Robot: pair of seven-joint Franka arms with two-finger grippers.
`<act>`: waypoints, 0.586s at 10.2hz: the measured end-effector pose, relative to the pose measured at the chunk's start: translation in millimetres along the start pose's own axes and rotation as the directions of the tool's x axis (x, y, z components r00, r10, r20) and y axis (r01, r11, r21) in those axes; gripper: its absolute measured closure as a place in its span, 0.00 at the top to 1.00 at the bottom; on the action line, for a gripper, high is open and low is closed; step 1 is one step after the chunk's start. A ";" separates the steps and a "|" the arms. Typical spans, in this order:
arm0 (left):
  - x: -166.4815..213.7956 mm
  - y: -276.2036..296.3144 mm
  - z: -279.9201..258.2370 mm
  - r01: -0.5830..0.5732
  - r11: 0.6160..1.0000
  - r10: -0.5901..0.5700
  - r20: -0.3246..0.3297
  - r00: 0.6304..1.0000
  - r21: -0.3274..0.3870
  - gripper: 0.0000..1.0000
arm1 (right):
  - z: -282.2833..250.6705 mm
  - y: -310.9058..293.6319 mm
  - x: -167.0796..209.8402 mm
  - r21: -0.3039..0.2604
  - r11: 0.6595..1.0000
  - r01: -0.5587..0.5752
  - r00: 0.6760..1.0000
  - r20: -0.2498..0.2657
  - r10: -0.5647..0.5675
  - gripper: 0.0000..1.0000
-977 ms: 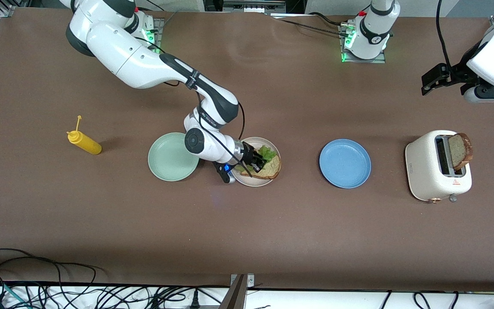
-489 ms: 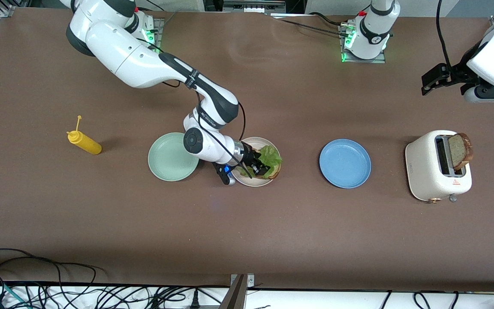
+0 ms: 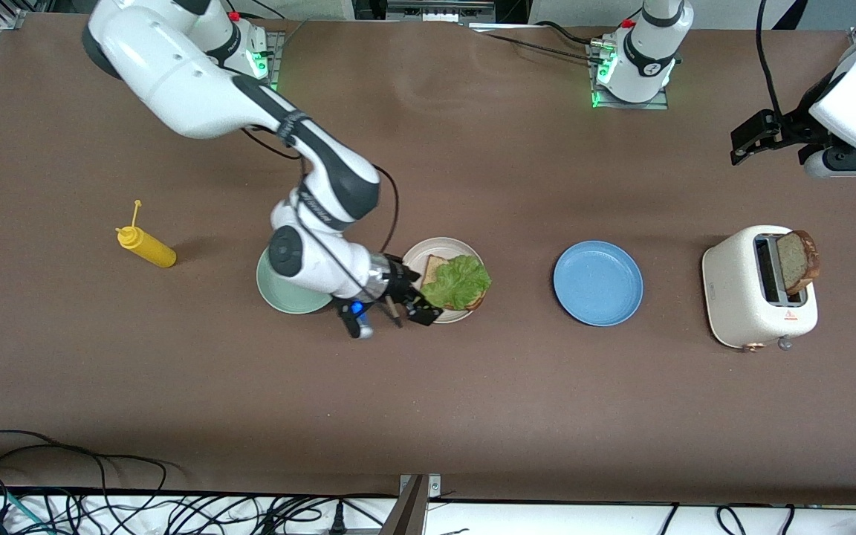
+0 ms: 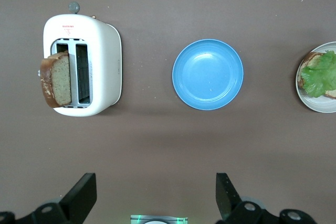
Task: Make sandwich on beige plate with both arms
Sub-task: 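Release the lettuce and draw the right gripper back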
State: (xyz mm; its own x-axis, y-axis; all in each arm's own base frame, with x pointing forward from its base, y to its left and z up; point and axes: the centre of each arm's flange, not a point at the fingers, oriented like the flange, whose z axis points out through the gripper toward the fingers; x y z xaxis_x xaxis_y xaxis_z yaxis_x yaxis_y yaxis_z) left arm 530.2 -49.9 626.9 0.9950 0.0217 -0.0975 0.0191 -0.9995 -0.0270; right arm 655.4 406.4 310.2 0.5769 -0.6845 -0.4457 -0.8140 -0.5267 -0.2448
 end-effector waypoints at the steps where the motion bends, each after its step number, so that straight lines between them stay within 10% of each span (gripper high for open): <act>1: 0.0 0.0 0.0 0.000 1.000 0.000 0.000 1.000 0.000 1.00 | -42.2 3.6 16.2 -0.048 0.998 0.032 0.999 -0.014 -0.032 1.00; 4: 0.1 0.5 -0.2 -0.001 1.000 0.001 0.000 1.000 0.000 1.00 | -157.0 36.3 73.8 -0.185 0.959 0.216 0.975 -0.007 -0.221 1.00; 6: 0.5 -0.1 0.1 0.000 1.000 0.000 0.000 1.000 0.000 1.00 | -230.8 72.6 114.8 -0.273 0.869 0.413 0.907 0.032 -0.421 1.00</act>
State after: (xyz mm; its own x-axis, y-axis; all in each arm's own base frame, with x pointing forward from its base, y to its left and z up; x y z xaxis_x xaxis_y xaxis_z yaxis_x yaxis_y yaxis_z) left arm 530.7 -49.8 626.7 0.9949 0.0218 -0.0980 0.0193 -0.9995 -0.0267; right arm 678.0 173.2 440.0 0.8634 -0.3829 -0.3285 -0.4509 -0.8778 -0.1619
